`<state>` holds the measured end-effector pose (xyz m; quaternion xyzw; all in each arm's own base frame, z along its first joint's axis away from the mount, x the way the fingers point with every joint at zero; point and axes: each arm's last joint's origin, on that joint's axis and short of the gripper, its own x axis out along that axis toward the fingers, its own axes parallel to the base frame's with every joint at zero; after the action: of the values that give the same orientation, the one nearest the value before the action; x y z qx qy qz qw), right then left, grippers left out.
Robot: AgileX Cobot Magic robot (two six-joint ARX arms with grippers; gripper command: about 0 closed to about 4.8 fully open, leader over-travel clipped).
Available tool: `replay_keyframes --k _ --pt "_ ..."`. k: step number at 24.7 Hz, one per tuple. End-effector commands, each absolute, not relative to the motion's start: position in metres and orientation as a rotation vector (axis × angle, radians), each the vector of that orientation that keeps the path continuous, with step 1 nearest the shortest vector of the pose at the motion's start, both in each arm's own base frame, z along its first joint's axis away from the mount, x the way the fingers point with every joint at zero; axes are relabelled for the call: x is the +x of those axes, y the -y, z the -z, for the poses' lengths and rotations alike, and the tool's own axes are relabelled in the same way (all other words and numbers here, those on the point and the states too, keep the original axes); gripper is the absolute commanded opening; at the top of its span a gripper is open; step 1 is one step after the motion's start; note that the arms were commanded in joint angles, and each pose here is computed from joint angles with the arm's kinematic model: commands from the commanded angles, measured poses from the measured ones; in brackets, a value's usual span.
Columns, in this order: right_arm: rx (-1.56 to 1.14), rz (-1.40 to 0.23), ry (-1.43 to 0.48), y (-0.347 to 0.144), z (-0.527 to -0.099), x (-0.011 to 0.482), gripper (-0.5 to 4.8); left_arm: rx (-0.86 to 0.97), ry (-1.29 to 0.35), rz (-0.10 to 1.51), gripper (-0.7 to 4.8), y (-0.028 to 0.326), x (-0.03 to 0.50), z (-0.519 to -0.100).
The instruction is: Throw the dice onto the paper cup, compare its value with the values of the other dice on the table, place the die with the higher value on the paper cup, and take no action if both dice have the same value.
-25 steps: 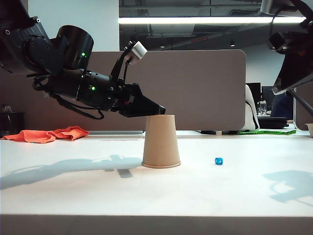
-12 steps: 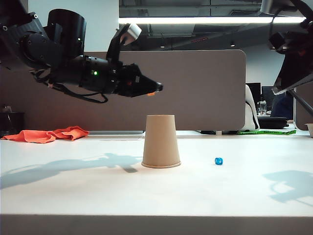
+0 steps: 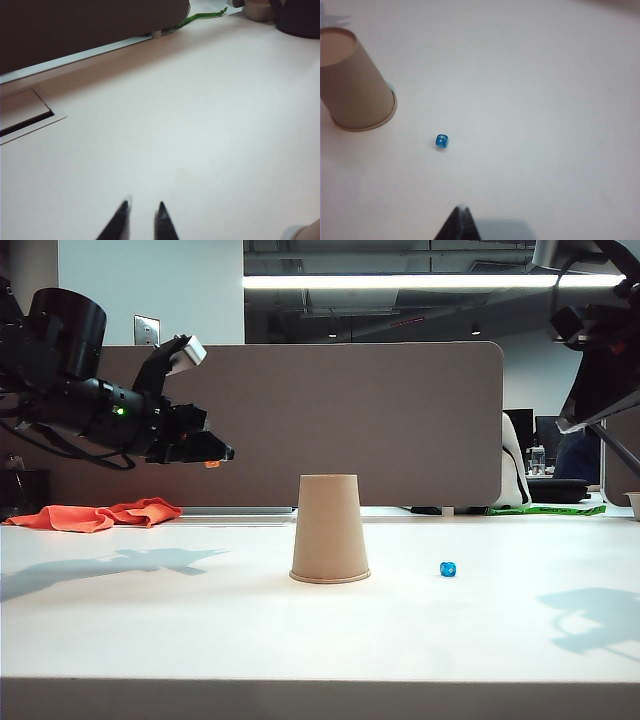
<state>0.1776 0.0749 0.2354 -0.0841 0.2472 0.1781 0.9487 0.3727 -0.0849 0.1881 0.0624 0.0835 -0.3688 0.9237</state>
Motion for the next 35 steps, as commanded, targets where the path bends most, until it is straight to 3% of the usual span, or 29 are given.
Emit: replay_keyframes --k 1,4,8,11,18,21,29,31,33,35 --pt "-0.170 -0.364 -0.482 -0.075 -0.238 0.178 -0.01 0.129 -0.167 0.771 0.32 0.086 0.372 -0.190" --pt "-0.170 -0.363 -0.482 -0.075 -0.238 0.178 -0.01 0.126 -0.187 0.773 0.79 0.086 0.371 -0.188" --pt "-0.170 -0.364 -0.481 -0.075 -0.238 0.178 -0.01 0.131 -0.220 0.723 0.84 0.085 0.372 -0.185" --pt "-0.170 -0.364 -0.482 -0.075 -0.238 0.178 -0.01 0.141 -0.217 0.716 1.42 0.085 0.372 -0.185" --pt "-0.170 -0.364 -0.482 -0.075 -0.238 0.178 -0.01 0.152 -0.247 0.696 1.45 0.084 0.372 -0.182" --pt "-0.170 -0.364 -0.482 -0.075 -0.238 0.178 -0.01 0.150 -0.263 0.694 1.88 0.084 0.371 -0.181" --pt "-0.170 -0.364 -0.481 -0.075 -0.238 0.178 -0.01 0.152 -0.348 0.623 1.96 0.082 0.370 -0.174" --pt "-0.170 -0.364 -0.481 -0.075 -0.238 0.178 -0.01 0.155 -0.414 0.602 3.18 0.081 0.368 -0.168" --pt "-0.170 -0.364 -0.482 -0.075 -0.238 0.178 -0.01 0.154 -0.416 0.602 3.21 0.081 0.368 -0.168" --pt "-0.170 -0.364 -0.481 -0.075 -0.238 0.178 -0.01 0.154 -0.410 0.602 3.61 0.081 0.368 -0.169"
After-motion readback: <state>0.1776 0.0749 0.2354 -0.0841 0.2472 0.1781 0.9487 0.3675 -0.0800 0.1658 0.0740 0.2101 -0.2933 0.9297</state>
